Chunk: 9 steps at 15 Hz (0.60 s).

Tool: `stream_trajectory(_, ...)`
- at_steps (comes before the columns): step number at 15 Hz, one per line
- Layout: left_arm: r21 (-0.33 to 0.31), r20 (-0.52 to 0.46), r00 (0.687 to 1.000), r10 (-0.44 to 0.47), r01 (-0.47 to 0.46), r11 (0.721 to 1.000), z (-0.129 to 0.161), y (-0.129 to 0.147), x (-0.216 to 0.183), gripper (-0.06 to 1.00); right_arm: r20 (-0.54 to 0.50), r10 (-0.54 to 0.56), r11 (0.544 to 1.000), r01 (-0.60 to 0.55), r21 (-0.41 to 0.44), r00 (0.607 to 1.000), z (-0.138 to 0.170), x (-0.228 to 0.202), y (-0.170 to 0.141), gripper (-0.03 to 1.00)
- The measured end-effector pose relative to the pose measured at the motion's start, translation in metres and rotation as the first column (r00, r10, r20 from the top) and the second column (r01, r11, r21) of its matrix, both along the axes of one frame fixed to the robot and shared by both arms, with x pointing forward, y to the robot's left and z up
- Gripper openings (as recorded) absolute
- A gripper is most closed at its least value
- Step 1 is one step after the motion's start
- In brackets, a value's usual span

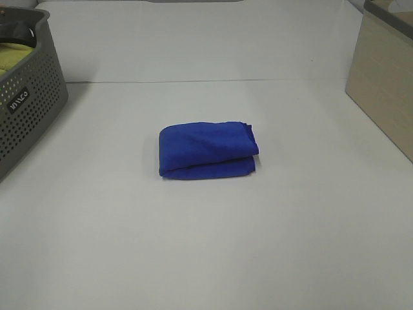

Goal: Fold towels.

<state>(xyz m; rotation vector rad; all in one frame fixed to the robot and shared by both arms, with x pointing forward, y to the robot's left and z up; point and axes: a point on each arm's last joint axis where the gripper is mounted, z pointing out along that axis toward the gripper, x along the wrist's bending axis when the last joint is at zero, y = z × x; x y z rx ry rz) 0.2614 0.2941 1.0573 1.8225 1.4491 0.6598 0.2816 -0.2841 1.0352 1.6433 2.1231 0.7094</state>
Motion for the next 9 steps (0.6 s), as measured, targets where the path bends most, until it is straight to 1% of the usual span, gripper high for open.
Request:
stream_trajectory(2,0.011,-0.007,1.0,-0.007,0.008,1.0,-0.0029,-0.0002,0.0006,0.46,0.019,-0.004,1.0,0.004,0.004,1.0,-0.0035,0.0022,0.0001,0.76)
stream_trajectory(9,0.012,-0.007,1.0,-0.009,0.009,1.0,-0.0029,-0.0002,0.0006,0.46,0.029,-0.006,1.0,0.006,0.006,1.0,-0.0037,0.0031,0.0001,0.76)
